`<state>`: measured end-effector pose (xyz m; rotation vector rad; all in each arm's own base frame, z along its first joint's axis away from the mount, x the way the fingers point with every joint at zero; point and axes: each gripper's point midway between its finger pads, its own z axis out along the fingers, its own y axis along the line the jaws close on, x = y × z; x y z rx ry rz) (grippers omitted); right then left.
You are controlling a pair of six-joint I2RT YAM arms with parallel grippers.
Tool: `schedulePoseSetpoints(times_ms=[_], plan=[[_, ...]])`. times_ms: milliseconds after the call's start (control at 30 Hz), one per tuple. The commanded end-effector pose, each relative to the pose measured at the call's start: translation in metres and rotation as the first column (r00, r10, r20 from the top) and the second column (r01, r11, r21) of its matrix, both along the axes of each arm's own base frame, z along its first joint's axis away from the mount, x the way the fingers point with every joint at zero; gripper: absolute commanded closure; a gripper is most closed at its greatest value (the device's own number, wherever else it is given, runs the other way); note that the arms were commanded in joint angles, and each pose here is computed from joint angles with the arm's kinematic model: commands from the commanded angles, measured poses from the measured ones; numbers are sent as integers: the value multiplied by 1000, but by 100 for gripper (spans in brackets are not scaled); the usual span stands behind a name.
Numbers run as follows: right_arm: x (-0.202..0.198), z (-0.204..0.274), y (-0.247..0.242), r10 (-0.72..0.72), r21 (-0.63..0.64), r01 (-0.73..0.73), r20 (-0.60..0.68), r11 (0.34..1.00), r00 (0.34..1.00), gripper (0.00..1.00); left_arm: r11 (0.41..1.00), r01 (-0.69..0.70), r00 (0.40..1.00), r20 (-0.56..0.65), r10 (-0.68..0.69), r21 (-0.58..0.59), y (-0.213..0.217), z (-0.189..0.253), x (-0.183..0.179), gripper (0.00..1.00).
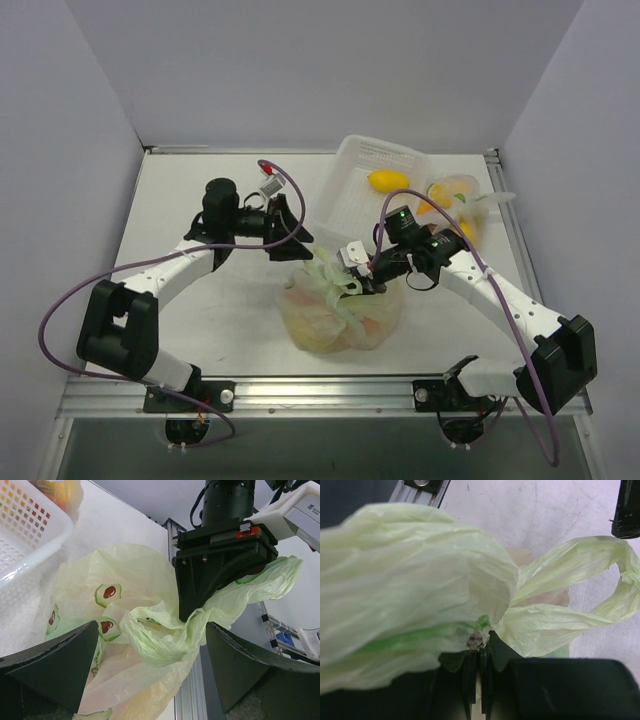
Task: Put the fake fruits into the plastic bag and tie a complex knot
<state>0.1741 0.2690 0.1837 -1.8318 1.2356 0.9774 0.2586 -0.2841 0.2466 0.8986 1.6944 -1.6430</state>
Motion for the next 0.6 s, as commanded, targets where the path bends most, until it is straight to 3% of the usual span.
schedulePoseSetpoints(times_ms=[0,233,333,367,400,500,567], plan=[[-4,17,-1,39,20,-41,71,999,997,100,996,81,993,89,-78,-34,-4,19,-5,3],[-2,17,-1,32,13,-33,74,999,997,100,984,175,981,90,-172,-34,-11,12,-28,3],[-1,16,-4,21,7,-22,73,1000,997,100,981,191,980,70,-188,-35,-9,12,-26,42],[0,15,-5,13,6,-13,67,1000,998,100,983,180,982,68,-177,-36,-8,15,-22,63],[0,14,-6,5,3,-6,59,1000,998,100,984,173,983,70,-170,-38,-7,17,-18,78],[8,12,-11,-62,-7,62,14,998,998,100,992,120,990,83,-116,-45,6,28,0,100],[21,10,-10,-187,-38,185,-68,982,980,100,995,88,989,124,-81,-56,14,45,11,100]])
